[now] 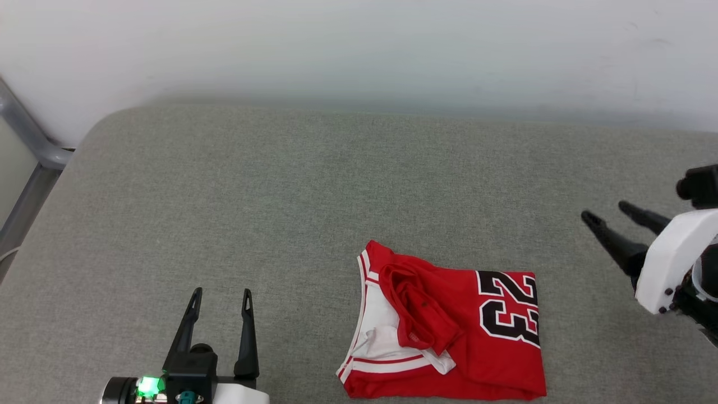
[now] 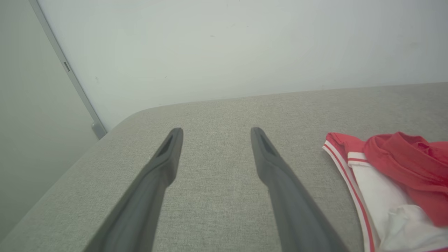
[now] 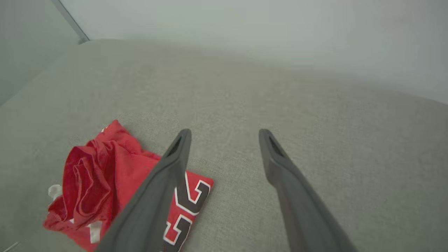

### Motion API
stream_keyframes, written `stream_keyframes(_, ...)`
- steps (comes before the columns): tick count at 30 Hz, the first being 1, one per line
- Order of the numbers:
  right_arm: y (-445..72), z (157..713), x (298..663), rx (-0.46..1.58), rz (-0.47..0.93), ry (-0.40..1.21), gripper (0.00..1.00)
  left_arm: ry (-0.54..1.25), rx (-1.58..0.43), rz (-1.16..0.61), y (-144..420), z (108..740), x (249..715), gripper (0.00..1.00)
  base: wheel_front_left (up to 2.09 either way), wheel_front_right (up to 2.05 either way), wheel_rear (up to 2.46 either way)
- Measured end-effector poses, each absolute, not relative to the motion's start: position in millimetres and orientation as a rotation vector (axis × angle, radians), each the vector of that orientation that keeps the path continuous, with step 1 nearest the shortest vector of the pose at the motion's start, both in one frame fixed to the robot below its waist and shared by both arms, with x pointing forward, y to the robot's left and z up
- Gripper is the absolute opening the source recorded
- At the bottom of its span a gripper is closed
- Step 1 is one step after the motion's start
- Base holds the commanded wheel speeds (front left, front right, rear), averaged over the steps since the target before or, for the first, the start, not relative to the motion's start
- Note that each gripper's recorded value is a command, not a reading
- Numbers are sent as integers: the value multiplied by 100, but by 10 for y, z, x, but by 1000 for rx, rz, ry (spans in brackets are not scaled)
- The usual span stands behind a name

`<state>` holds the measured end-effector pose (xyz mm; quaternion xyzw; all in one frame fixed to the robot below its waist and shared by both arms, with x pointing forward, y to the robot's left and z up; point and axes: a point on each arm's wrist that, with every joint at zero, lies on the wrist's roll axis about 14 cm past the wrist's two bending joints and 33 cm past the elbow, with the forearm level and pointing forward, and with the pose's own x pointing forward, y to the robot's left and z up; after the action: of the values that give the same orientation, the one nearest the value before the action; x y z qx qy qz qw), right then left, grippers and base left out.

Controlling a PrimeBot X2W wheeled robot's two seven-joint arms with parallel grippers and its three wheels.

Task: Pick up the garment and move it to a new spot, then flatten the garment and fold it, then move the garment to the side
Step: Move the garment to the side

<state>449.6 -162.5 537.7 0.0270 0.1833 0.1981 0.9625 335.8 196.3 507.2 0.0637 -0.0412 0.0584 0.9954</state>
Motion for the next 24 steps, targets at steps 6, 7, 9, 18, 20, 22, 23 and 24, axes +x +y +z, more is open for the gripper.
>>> stream_keyframes(6, -1510, 4862, 4294, 75, 485, 678, 100, -77, 121, 118, 1950, 5056, 3415, 100, 0, 0, 0)
stream_keyframes(7, -1484, 4789, 4260, 76, 498, 718, 100, -77, 121, 117, 1951, 5057, 3429, 100, 0, 0, 0)
stream_keyframes(9, -1437, 4640, 4191, 83, 520, 785, 100, -73, 120, 120, 1952, 5047, 3450, 100, 0, 0, 0)
stream_keyframes(18, -1167, 4056, 4008, 130, 581, 975, 100, -41, 122, 138, 2006, 4952, 3535, 100, 0, 0, 0)
stream_keyframes(20, -1080, 3929, 3950, 142, 598, 1014, 100, -36, 121, 140, 2012, 4938, 3550, 100, 0, 0, 0)
stream_keyframes(22, -1010, 3812, 3893, 141, 613, 1046, 100, -36, 122, 144, 2028, 4940, 3567, 100, 0, 0, 0)
stream_keyframes(23, -999, 3752, 3870, 140, 614, 1063, 100, -34, 122, 146, 2034, 4936, 3571, 100, 0, 0, 0)
stream_keyframes(24, -975, 3705, 3855, 148, 615, 1072, 100, -32, 123, 148, 2041, 4930, 3576, 100, 0, 0, 0)
